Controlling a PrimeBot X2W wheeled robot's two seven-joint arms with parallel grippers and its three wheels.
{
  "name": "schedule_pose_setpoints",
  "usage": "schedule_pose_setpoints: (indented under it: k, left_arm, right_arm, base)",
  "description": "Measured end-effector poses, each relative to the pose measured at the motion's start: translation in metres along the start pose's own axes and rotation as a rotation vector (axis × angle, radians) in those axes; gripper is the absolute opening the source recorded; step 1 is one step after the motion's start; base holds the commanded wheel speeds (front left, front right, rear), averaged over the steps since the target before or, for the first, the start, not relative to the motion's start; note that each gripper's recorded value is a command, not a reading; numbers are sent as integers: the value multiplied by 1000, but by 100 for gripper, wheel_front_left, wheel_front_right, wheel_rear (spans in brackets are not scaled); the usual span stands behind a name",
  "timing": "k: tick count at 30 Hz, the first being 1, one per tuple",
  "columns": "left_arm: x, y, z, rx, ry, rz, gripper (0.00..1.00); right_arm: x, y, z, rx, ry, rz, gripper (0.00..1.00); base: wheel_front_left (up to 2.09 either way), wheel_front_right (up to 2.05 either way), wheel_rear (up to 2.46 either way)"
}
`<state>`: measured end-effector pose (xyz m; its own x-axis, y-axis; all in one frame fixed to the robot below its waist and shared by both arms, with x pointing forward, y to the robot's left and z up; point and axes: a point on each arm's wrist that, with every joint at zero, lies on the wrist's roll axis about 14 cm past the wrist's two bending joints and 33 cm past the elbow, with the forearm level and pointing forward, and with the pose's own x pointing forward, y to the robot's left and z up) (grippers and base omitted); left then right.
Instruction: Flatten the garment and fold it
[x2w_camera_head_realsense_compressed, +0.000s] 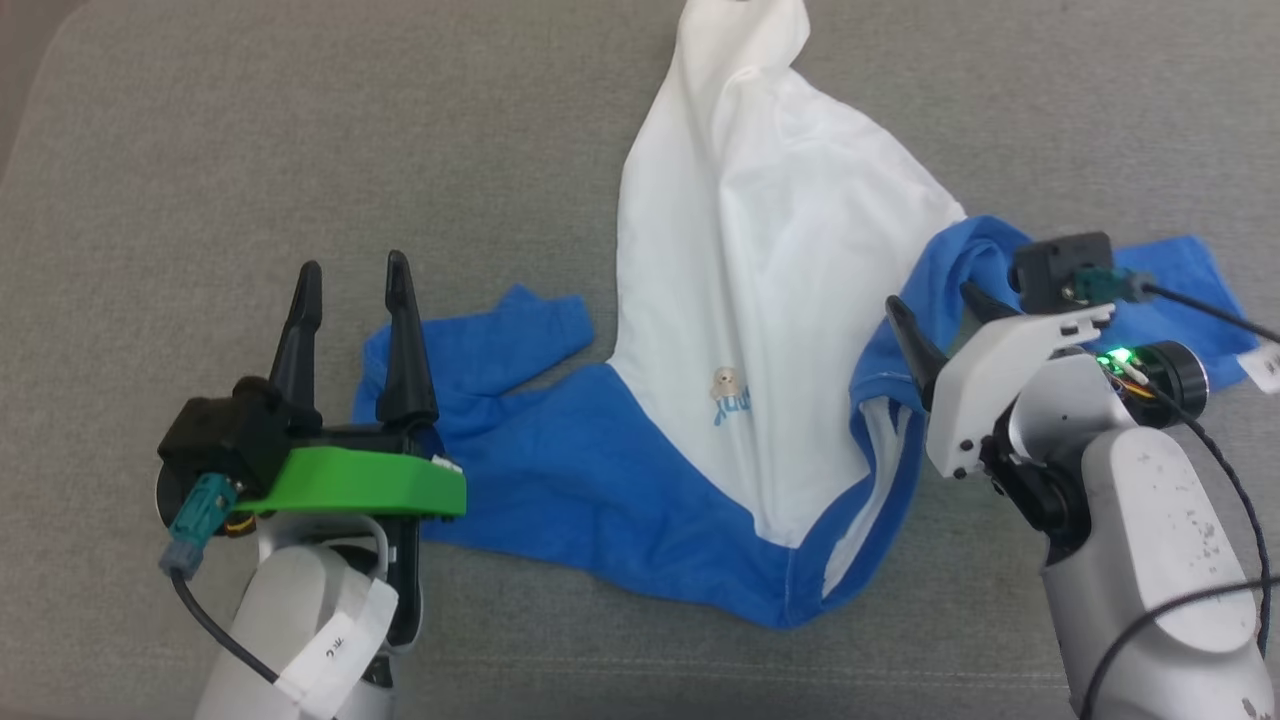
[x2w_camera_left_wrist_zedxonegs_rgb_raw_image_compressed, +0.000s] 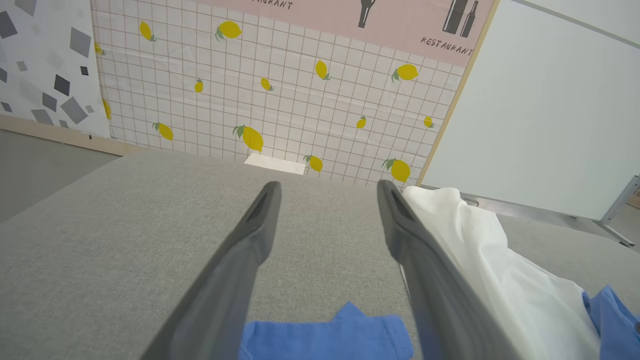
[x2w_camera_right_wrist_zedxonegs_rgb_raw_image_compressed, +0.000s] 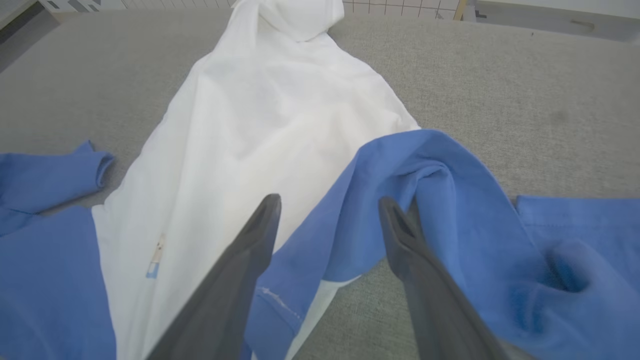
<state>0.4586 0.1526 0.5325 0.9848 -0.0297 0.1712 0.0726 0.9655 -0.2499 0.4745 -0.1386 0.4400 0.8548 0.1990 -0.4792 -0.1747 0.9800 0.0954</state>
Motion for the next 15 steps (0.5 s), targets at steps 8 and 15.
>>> schedule_pose_setpoints:
  k: [8,15]
  left_arm:
    - [-11,25,-19,5,44,65,100]
    - [-20,34,-21,5,54,92,100]
  right_arm:
    - [27,11,-26,-32,142,26,0]
    - [-2,-22,-20,61,19,-62,0]
  base:
    - [0,0,0]
    - [0,0,0]
